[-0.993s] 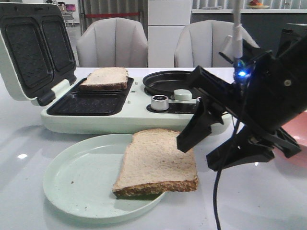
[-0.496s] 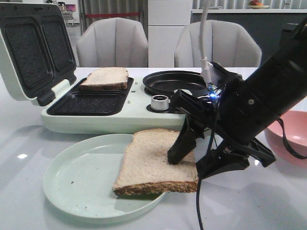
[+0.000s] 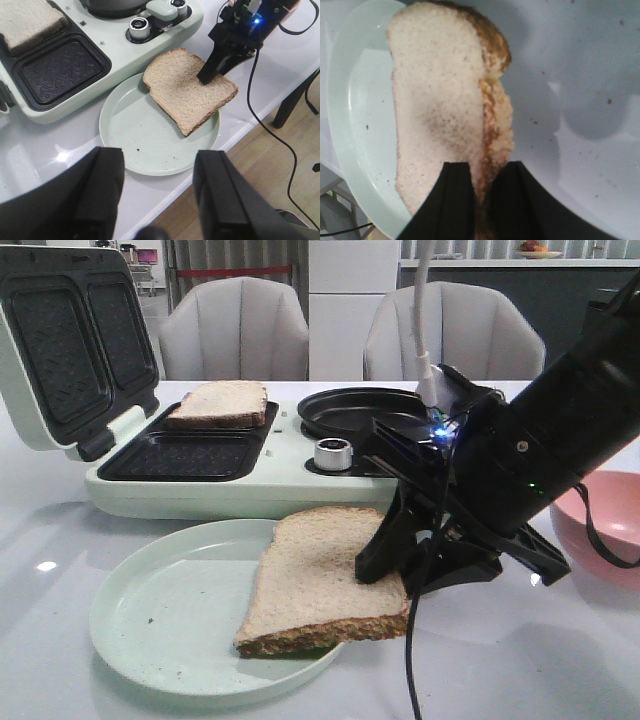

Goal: Make breakfast with bread and shrimp
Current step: 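Grasp the remaining bread slice edge with the right gripper, then carry the bread slice with the right gripper into the other compartment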

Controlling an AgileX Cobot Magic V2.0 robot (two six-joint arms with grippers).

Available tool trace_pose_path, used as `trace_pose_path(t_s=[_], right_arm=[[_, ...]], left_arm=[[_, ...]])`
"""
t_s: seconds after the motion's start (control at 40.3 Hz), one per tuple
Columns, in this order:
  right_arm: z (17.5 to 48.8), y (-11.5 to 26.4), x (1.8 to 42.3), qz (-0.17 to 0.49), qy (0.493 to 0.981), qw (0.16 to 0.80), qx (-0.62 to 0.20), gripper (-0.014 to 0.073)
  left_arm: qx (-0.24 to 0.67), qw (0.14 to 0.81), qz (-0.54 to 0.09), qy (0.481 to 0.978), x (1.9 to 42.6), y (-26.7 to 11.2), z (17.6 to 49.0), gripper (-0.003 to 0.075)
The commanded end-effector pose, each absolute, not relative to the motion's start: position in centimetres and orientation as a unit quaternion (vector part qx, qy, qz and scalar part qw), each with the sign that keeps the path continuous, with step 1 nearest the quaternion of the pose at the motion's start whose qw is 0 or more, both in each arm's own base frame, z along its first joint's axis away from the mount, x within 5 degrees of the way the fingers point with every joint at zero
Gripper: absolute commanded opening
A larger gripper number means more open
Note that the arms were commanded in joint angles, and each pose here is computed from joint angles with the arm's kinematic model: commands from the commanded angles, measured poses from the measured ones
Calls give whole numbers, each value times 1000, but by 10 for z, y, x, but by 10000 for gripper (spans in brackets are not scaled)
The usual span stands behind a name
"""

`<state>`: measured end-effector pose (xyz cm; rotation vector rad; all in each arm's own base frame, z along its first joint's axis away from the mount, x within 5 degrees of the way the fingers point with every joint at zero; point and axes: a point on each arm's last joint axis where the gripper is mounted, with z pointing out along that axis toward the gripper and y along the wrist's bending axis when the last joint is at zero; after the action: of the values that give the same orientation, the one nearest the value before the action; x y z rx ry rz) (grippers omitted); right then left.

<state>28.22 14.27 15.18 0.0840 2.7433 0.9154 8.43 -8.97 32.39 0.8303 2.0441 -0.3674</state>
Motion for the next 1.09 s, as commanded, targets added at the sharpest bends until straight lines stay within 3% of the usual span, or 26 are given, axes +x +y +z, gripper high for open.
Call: trace_pose_path(t_s=[0.0, 0.347, 0.571, 0.819, 1.067], right_arm=[[183, 147, 279, 348, 926, 148, -4, 95], [261, 144, 257, 403, 883, 233, -54, 95], [294, 164, 273, 427, 858, 277, -77, 95], [312, 205, 315, 435, 837, 314, -109, 95], [302, 238, 367, 460, 824, 317, -96, 95]], left_arm=[[334, 473, -169, 797, 85, -92, 339, 380], [334, 473, -169, 797, 85, -92, 339, 380], [334, 473, -169, 797, 85, -92, 339, 380], [334, 473, -169, 797, 85, -92, 339, 380], [334, 473, -169, 797, 85, -92, 339, 380]])
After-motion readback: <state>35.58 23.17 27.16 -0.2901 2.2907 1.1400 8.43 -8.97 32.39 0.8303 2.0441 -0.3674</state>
